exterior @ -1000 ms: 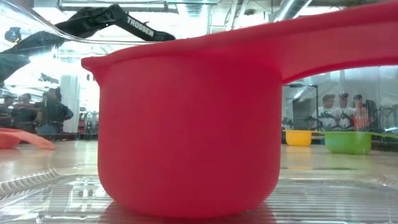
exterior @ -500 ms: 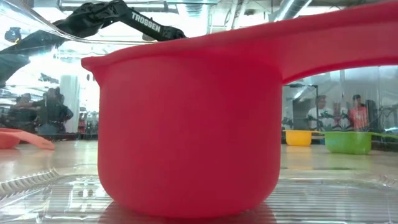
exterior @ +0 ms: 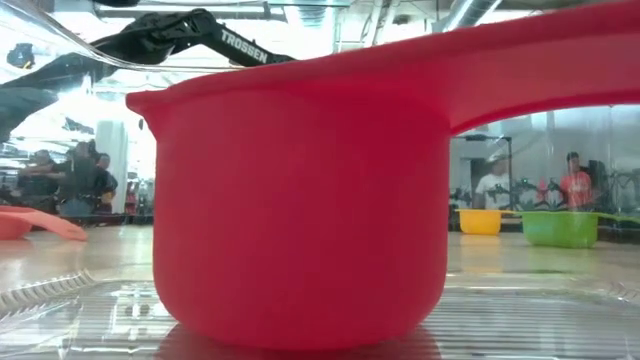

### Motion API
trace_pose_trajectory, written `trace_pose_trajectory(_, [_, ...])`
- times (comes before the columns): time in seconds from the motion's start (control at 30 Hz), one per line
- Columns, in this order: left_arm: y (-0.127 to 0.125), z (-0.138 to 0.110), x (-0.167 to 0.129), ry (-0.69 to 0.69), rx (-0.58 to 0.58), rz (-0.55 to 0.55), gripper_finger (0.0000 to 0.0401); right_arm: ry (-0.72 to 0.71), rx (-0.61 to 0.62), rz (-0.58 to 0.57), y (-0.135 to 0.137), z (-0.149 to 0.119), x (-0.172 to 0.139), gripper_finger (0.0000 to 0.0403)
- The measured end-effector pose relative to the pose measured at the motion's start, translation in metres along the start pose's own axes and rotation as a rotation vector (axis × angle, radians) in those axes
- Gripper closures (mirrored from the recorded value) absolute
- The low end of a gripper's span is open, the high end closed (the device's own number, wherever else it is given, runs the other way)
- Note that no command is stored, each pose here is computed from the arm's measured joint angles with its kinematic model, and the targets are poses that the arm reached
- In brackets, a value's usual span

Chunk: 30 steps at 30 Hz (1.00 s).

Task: Nest measuring cups in basket
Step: Adjust the transparent bin

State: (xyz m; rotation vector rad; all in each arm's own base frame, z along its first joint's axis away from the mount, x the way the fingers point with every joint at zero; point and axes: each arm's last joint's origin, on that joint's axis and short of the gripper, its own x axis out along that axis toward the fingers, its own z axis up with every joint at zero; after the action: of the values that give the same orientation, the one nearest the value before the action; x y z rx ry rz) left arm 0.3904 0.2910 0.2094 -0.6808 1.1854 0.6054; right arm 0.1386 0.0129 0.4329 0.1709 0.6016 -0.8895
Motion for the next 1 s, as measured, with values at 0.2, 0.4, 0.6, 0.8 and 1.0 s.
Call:
trace_pose_trajectory(0.2, [0.001, -0.001, 0.000, 0.019, -0.070, -0.017, 0.0401, 0.000, -0.029, 0.000, 0.000, 0.000, 0.000, 0.0370])
trace_pose_trajectory(0.4, [0.003, -0.002, -0.001, 0.045, -0.105, -0.044, 0.0401, 0.000, -0.052, 0.000, 0.000, 0.000, 0.000, 0.0370])
trace_pose_trajectory(0.6, [0.006, 0.006, -0.007, -0.015, -0.137, -0.079, 0.0401, 0.000, -0.070, 0.000, 0.000, 0.000, 0.000, 0.0370])
trace_pose_trajectory(0.8, [-0.005, 0.002, -0.055, -0.009, 0.079, -0.180, 0.0401, 0.000, -0.070, 0.001, 0.000, 0.000, 0.000, 0.0370])
trace_pose_trajectory(1.0, [-0.057, -0.061, -0.109, 0.211, 0.345, -0.125, 0.0401, -0.001, -0.075, 0.000, -0.001, 0.000, 0.000, 0.0370])
